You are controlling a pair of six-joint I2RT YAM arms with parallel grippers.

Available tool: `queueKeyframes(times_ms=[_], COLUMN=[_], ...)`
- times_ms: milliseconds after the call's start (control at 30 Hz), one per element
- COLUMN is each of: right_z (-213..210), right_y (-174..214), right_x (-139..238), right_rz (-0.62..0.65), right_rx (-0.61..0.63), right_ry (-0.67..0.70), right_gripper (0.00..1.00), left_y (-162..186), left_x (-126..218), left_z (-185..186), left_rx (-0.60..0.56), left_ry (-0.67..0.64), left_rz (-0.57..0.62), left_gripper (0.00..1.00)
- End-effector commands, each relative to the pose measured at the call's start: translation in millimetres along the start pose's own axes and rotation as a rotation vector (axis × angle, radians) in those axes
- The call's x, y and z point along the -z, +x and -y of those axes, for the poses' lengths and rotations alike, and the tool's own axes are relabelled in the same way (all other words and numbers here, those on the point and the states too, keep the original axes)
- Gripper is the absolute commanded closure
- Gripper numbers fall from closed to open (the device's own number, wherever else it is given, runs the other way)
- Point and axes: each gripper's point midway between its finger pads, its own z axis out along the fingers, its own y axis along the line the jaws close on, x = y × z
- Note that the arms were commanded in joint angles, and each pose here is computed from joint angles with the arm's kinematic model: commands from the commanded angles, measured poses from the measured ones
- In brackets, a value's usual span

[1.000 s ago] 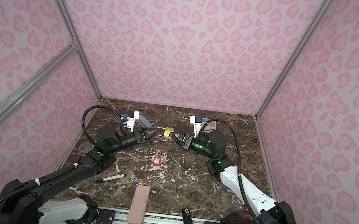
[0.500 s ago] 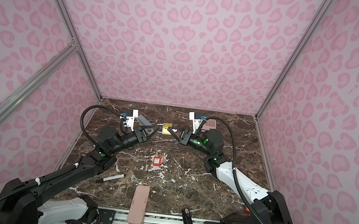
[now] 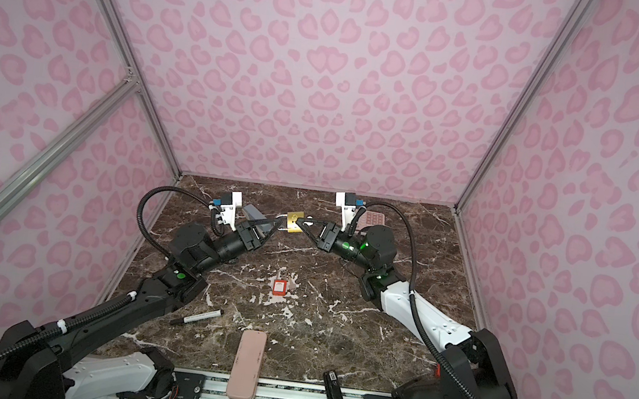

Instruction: Lock with the key

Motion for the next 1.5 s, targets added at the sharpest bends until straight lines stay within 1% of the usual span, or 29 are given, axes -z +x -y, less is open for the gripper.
queueKeyframes(times_ms=[0,100,167,267,300,367,467,633,667,700,733,767,800,833,933,1133,1300,1467], right_z=[-15,-15,-14,-20,-19,-16,-9,-7,-6,-6,-6,-6,-5,-6,-5,-3,-1,1], right_y=[18,18,26,45,45,35,24,26,26,27,28,28,28,28,25,24,24,24], right_x=[-2,-2,-10,-28,-29,-20,-5,-2,-1,-1,0,0,1,2,6,10,10,10], right_rz=[-0.089,-0.081,-0.087,-0.118,-0.120,-0.071,-0.052,-0.090,-0.092,-0.097,-0.100,-0.101,-0.101,-0.099,-0.085,-0.079,-0.084,-0.085], right_rx=[0.010,-0.003,-0.022,-0.046,-0.066,-0.090,-0.081,-0.028,-0.022,-0.021,-0.020,-0.020,-0.022,-0.023,-0.027,-0.032,-0.037,-0.043], right_ry=[-0.074,-0.081,-0.094,-0.158,-0.176,-0.196,-0.162,-0.100,-0.096,-0.096,-0.099,-0.101,-0.100,-0.101,-0.105,-0.096,-0.092,-0.086], right_gripper=[1.00,1.00,1.00,1.00,1.00,1.00,1.00,1.00,0.94,0.80,0.69,0.59,0.54,0.53,0.52,0.57,0.64,0.75], left_y=[26,25,27,42,42,33,18,7,6,5,4,3,2,1,0,1,0,0], left_x=[2,2,-3,-14,-13,-5,12,23,25,26,26,27,27,27,28,30,31,30], left_z=[28,28,26,30,31,30,29,22,22,21,22,23,23,24,22,18,17,17], left_rx=[-0.027,-0.025,-0.007,0.009,0.009,-0.018,-0.056,-0.047,-0.047,-0.047,-0.047,-0.048,-0.049,-0.051,-0.047,-0.036,-0.036,-0.036], left_ry=[0.121,0.121,0.126,0.164,0.169,0.148,0.110,0.100,0.100,0.100,0.100,0.103,0.104,0.105,0.102,0.094,0.090,0.090], left_rz=[-0.152,-0.144,-0.142,-0.204,-0.206,-0.166,-0.106,-0.085,-0.078,-0.072,-0.068,-0.067,-0.066,-0.067,-0.066,-0.062,-0.056,-0.057], left_gripper=[0.96,0.96,0.96,0.96,0.96,0.96,0.96,0.96,0.96,0.96,0.96,0.96,0.96,0.96,0.96,0.96,0.96,0.96])
